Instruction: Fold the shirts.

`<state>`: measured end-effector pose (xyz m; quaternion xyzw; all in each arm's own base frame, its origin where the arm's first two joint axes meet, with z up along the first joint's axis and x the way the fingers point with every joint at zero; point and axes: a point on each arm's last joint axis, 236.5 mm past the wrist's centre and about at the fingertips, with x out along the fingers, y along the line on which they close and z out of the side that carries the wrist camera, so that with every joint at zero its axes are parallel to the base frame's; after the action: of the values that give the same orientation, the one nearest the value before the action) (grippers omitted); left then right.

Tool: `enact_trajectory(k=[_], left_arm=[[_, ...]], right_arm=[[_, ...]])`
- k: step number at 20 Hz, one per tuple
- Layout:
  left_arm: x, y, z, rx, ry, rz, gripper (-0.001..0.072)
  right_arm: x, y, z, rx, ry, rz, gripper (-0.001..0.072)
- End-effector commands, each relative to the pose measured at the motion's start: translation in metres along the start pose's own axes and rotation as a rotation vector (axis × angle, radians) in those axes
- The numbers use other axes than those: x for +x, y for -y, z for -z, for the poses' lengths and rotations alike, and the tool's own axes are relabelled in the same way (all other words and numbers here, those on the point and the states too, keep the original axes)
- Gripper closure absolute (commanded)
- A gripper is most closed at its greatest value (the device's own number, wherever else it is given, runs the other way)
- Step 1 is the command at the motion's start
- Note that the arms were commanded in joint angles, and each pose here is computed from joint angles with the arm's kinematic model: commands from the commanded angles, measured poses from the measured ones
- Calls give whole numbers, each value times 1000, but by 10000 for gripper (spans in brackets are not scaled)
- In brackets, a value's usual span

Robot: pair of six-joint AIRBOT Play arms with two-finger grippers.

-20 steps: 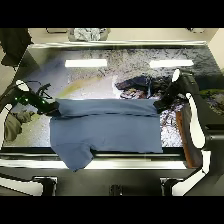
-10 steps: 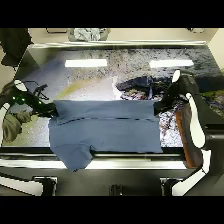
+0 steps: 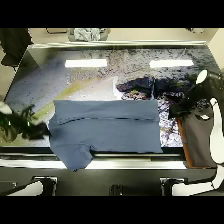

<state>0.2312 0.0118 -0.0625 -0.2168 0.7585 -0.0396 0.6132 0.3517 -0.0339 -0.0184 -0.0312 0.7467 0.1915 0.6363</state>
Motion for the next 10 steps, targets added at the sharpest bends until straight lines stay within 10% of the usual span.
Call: enact_trajectory(k=[1, 10], left_arm=[[49, 0, 64, -7, -34, 44, 235], [69, 6, 61, -36, 42, 76, 242]], right_arm=[[16, -4, 17, -7, -24, -23, 194], [23, -2, 15, -3, -15, -18, 210]])
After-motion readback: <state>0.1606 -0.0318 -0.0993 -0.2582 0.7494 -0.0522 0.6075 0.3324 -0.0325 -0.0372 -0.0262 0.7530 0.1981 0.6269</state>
